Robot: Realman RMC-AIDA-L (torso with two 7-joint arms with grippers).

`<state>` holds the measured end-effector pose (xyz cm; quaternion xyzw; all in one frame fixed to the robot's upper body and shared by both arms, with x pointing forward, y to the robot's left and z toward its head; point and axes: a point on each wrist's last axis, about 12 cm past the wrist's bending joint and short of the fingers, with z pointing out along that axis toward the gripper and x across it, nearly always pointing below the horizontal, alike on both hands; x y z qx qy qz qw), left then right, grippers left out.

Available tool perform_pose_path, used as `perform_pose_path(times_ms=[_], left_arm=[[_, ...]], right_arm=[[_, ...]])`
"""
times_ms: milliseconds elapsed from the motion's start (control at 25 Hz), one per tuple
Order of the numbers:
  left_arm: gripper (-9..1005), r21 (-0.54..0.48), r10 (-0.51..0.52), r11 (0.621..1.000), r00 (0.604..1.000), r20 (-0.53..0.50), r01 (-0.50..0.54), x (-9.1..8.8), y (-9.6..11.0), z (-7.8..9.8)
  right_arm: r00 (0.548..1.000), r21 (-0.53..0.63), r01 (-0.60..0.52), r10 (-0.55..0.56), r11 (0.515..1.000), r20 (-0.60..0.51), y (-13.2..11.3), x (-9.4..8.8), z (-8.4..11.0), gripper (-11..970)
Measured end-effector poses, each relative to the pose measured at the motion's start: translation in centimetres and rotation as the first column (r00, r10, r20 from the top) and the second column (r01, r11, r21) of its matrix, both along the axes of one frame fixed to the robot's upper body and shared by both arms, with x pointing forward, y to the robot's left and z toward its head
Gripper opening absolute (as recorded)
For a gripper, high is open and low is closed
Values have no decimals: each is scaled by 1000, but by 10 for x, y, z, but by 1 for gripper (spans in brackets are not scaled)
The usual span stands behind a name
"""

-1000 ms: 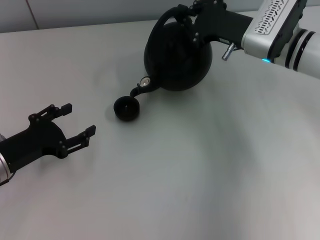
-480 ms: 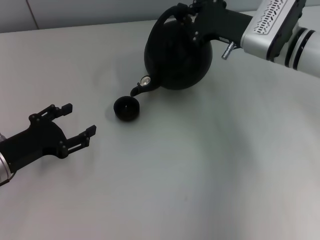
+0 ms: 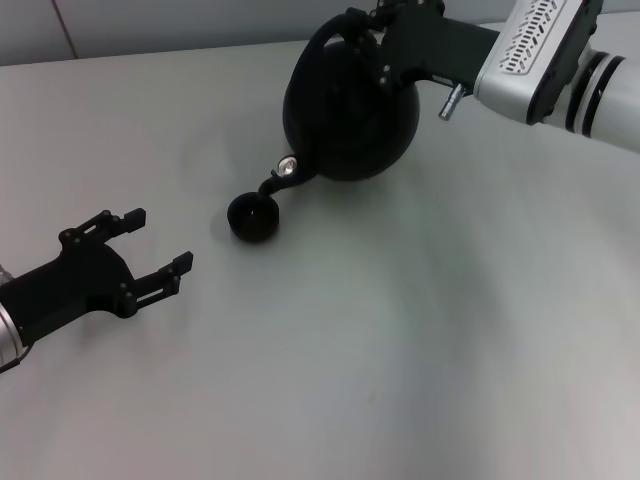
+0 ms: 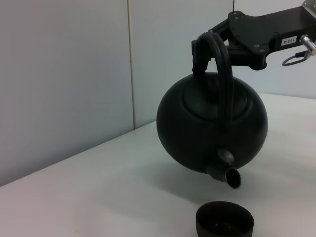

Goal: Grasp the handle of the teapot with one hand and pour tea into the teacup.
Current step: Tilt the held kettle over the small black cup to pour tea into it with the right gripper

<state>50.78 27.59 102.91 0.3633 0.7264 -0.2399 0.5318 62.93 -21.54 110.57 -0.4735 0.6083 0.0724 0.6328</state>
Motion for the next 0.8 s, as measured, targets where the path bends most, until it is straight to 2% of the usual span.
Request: perform_pose_path(times_ms=[480, 800], left_arm=[[814, 1, -4, 1000, 1000, 4, 4, 2, -1, 1], [814, 10, -12, 1000, 1000, 0, 12, 2, -2, 0]], right_arm=[[1000, -18, -8, 8, 1000, 8, 0, -1, 0, 89], [1000, -74, -19, 21, 997, 23, 7, 1, 1, 90]])
